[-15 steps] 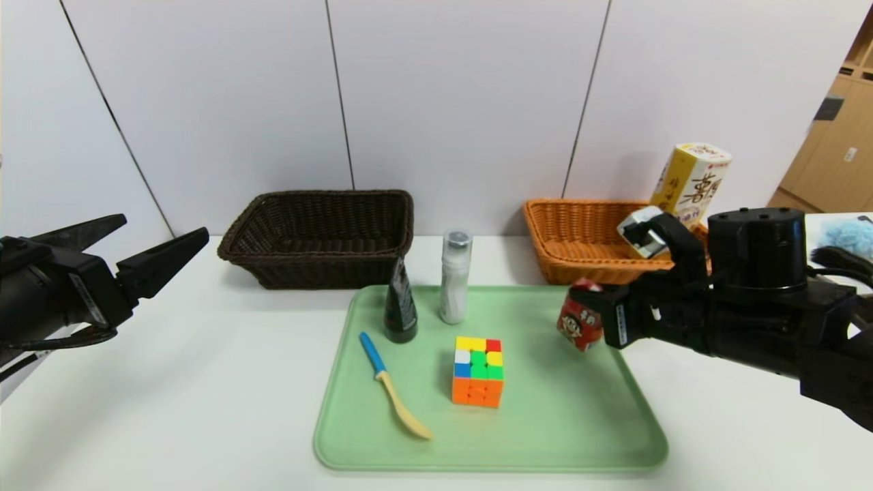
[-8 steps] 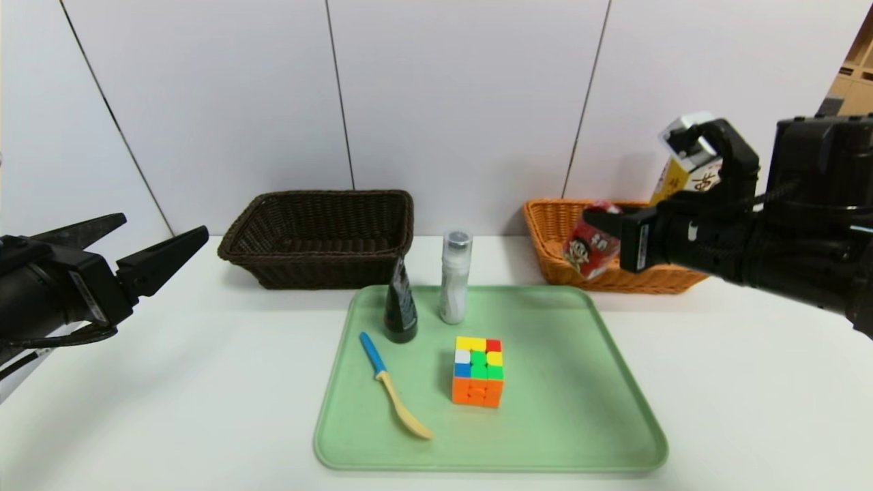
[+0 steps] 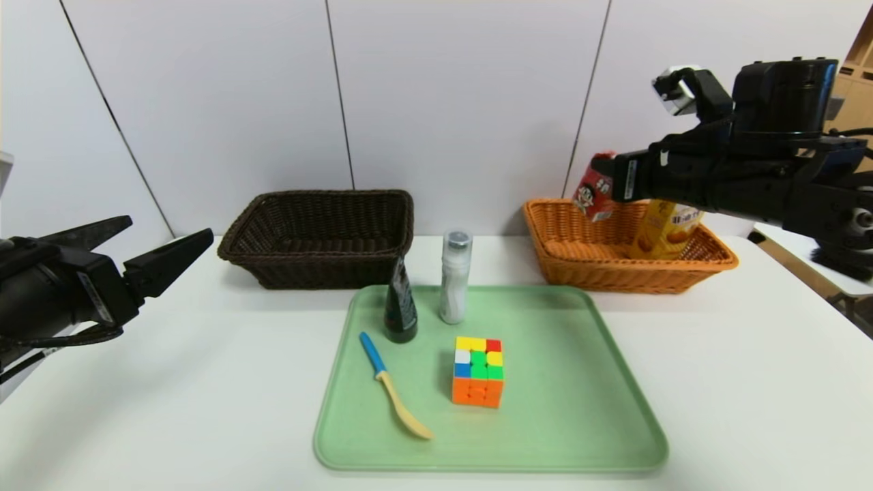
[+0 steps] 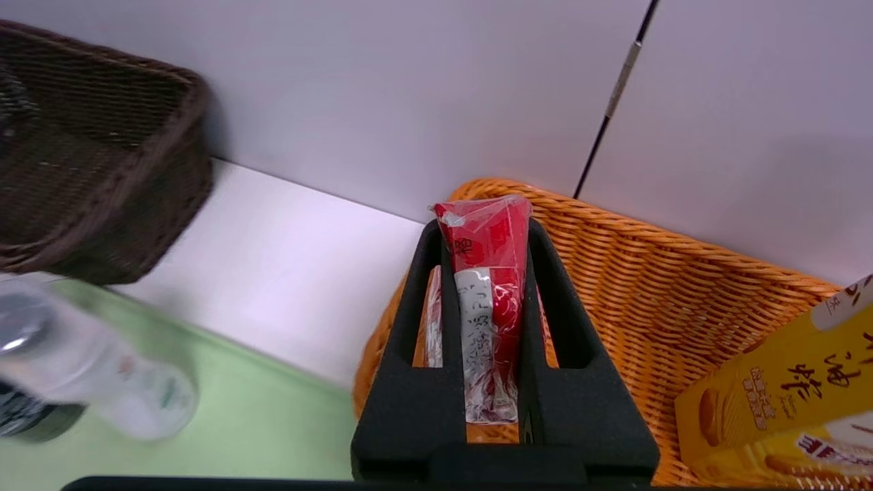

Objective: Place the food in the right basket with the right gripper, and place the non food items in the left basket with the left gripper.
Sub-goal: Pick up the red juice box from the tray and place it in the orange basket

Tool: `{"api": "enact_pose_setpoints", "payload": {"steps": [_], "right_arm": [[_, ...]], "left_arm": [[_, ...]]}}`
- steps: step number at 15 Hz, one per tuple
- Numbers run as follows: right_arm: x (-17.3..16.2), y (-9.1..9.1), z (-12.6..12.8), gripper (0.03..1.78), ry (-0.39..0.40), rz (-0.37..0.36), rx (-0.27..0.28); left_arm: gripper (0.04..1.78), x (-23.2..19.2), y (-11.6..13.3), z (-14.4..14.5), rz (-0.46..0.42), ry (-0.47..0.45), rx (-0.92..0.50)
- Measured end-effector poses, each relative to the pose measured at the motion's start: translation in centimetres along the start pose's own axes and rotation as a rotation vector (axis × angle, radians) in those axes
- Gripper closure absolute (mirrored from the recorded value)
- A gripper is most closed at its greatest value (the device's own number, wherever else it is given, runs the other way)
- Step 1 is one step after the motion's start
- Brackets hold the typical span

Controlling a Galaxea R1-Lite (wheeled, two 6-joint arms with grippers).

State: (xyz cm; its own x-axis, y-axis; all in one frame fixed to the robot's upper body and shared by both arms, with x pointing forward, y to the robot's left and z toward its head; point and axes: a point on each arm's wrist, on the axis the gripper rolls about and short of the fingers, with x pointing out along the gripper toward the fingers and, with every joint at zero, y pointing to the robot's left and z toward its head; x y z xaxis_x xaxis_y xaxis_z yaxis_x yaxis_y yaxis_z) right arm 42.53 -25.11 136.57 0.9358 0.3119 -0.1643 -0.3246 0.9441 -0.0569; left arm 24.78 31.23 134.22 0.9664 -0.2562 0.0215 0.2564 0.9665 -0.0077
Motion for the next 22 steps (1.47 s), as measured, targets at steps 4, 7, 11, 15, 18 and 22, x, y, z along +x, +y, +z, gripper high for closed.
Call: {"api": "enact_pose_setpoints", "payload": {"steps": [4,7,11,15,18,22], "right_arm": [[3.6,-1.0,-2.1,1.56,0.056,-0.019,0.008],[5.6,-1.1,-4.0,1.56,0.112,-0.015,0.015],[7.1,-1.1,-5.8,1.56,0.163,-0.013,0.022],[7.9,-1.1,-7.0,1.56,0.192,-0.015,0.024],[8.4,-1.2,-7.7,1.56,0.208,-0.044,0.025],[8.6,-1.1,-8.0,1.40,0.217,-0.045,0.028]], "left_arm": [[0.13,0.1,0.0,-0.1,0.000,0.005,0.000],[0.13,0.2,0.0,-0.1,0.000,0.007,0.001],[0.13,0.1,0.0,-0.2,0.000,0.008,0.002],[0.13,0.1,0.0,-0.2,0.000,0.009,0.001],[0.13,0.1,0.0,-0.2,0.002,0.009,0.000],[0.13,0.1,0.0,-0.1,0.003,0.007,-0.004]]}}
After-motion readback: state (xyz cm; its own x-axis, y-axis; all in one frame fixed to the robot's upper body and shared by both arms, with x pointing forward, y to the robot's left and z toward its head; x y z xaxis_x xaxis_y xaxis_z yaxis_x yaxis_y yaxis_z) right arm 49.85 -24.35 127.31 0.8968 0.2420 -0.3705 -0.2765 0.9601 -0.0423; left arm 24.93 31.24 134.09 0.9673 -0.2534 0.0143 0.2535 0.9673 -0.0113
